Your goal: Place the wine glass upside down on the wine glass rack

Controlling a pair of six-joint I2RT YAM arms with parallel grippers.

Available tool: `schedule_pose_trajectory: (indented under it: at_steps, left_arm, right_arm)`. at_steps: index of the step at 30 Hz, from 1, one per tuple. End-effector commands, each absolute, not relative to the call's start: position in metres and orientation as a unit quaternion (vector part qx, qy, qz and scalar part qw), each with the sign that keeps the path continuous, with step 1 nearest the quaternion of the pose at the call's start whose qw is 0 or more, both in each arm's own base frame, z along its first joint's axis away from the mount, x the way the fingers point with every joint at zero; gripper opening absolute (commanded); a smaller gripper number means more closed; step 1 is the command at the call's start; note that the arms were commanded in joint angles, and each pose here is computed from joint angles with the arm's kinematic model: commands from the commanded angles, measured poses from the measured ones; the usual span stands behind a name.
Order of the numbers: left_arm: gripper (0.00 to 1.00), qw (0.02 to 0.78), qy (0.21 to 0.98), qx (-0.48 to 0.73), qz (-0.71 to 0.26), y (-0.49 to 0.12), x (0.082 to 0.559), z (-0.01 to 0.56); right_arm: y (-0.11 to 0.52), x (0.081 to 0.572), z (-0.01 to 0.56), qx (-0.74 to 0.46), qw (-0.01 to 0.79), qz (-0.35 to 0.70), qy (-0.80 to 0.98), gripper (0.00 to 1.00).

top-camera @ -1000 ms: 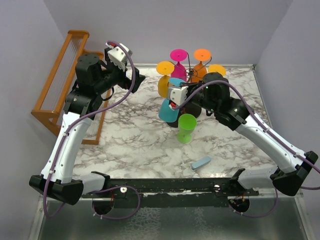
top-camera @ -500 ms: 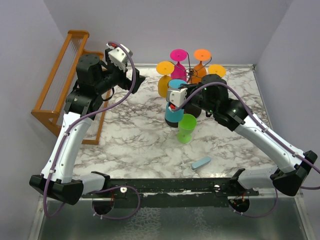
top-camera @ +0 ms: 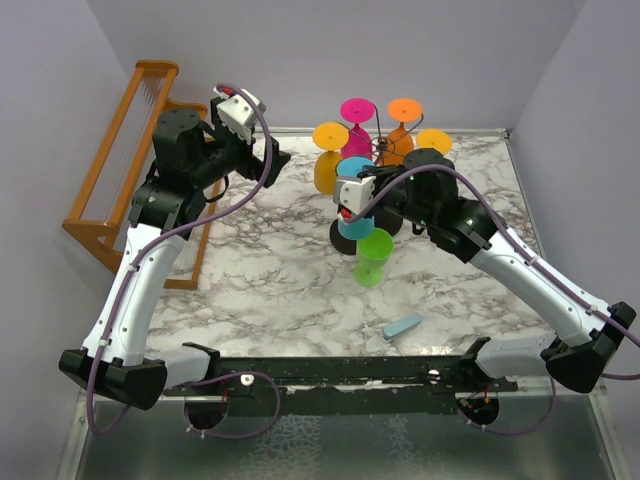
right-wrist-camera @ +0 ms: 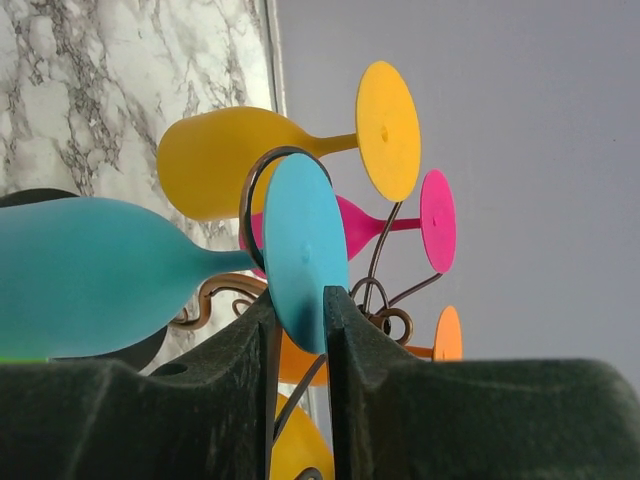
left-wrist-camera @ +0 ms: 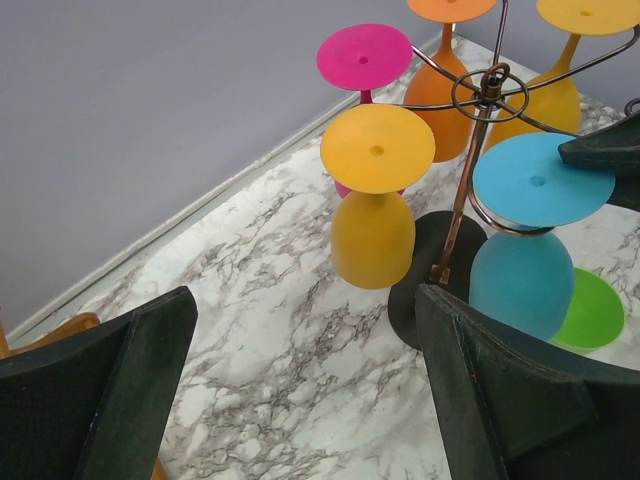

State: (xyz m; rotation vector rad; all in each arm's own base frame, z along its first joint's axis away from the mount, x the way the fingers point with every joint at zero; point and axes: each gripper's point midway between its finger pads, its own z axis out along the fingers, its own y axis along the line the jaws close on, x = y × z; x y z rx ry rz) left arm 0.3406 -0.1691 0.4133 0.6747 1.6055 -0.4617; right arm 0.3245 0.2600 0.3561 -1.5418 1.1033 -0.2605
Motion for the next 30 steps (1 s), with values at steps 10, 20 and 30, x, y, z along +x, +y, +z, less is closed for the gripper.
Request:
schedule_pose_trajectory:
  at_steps: [10, 20, 30]
  left_arm:
    - [0.94, 0.633, 0.688, 0.296, -0.195, -0.167, 0.341, 0.419]
    - [0.94, 0.631, 0.693, 0.292, -0.191, -0.165, 0.344, 0.413]
    - [0.94, 0.628, 0.698, 0.290, -0.188, -0.165, 0.347, 0.404]
  right_arm:
    - [0.251, 0.314, 0.365, -0.655, 0.577, -0.113, 0.474, 0.35]
    - [0.247, 0.302, 0.371, -0.656, 0.578, -0.086, 0.478, 0.53]
    - [0.244, 0.265, 0.374, -0.680, 0.567, 0.003, 0.465, 0.56]
